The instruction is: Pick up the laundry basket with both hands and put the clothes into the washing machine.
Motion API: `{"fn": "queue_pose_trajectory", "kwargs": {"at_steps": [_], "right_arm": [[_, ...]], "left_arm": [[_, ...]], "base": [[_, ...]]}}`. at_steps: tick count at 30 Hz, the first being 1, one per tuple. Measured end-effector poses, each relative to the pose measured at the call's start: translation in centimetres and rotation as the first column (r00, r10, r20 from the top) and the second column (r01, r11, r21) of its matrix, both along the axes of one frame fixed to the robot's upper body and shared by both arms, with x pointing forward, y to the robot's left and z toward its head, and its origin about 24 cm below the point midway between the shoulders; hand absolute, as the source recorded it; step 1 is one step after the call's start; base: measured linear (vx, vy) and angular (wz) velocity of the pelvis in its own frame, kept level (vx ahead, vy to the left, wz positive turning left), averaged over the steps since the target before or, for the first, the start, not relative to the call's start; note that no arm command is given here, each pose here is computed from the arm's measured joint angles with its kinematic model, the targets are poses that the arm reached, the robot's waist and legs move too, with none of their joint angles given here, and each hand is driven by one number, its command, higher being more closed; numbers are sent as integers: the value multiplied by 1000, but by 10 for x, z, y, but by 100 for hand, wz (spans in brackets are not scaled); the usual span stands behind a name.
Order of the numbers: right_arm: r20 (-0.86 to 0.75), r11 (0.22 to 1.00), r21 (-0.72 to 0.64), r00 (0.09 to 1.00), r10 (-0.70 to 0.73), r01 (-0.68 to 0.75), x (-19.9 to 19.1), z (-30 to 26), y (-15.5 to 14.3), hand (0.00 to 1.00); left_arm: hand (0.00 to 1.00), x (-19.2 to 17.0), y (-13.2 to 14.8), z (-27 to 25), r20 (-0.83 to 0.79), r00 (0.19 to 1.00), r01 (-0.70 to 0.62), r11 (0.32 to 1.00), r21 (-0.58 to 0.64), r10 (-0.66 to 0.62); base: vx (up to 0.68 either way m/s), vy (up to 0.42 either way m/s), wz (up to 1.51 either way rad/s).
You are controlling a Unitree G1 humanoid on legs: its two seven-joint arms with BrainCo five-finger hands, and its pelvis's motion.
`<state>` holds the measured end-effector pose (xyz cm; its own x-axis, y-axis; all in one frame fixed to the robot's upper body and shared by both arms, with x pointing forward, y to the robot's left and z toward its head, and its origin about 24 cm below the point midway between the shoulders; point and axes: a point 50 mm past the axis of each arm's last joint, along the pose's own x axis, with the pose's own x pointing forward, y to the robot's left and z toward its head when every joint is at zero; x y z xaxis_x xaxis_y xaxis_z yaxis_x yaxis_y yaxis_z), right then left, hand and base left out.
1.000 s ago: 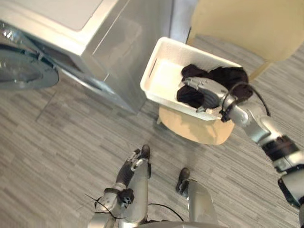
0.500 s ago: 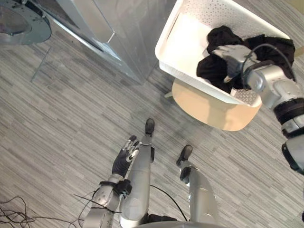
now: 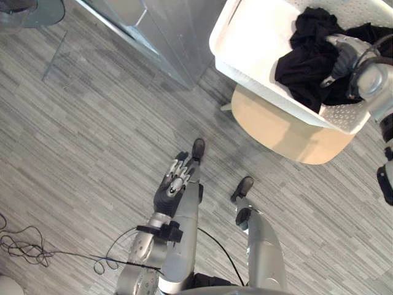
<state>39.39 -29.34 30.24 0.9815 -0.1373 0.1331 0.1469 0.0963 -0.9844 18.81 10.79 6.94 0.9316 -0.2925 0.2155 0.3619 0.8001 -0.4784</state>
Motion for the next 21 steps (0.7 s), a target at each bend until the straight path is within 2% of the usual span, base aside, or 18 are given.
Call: {"fn": "queue_pose_trajectory", "kwargs": {"at_steps": [3,4,13,17,21], "right_arm": [[-34,998,63,999,-28,30,-3,0,-10,0],[-45,996,82,998,-33,37,-3,-1,-12,100],[-36,939,341,997,63,-47,-13,13,-18,100],[2,945,321,998,59,-56,-13,5,-19,100],[111,967,250,994,22,-49,-13,3,-17,100]], "left_arm": [[0,-1,-9,2,10,999,49,998,-28,-49],[0,-1,-11,4,20,998,62,998,-29,-62],[0,0,-17,6,17,995,101,992,-72,-100],[0,1,-19,9,26,994,104,988,-112,-102],[0,9,-22,26,110,988,121,984,-129,-107]], "base": [[30,-38,4],[29,-36,7],[21,-17,2],[44,-21,0],[33,-41,-7]]}}
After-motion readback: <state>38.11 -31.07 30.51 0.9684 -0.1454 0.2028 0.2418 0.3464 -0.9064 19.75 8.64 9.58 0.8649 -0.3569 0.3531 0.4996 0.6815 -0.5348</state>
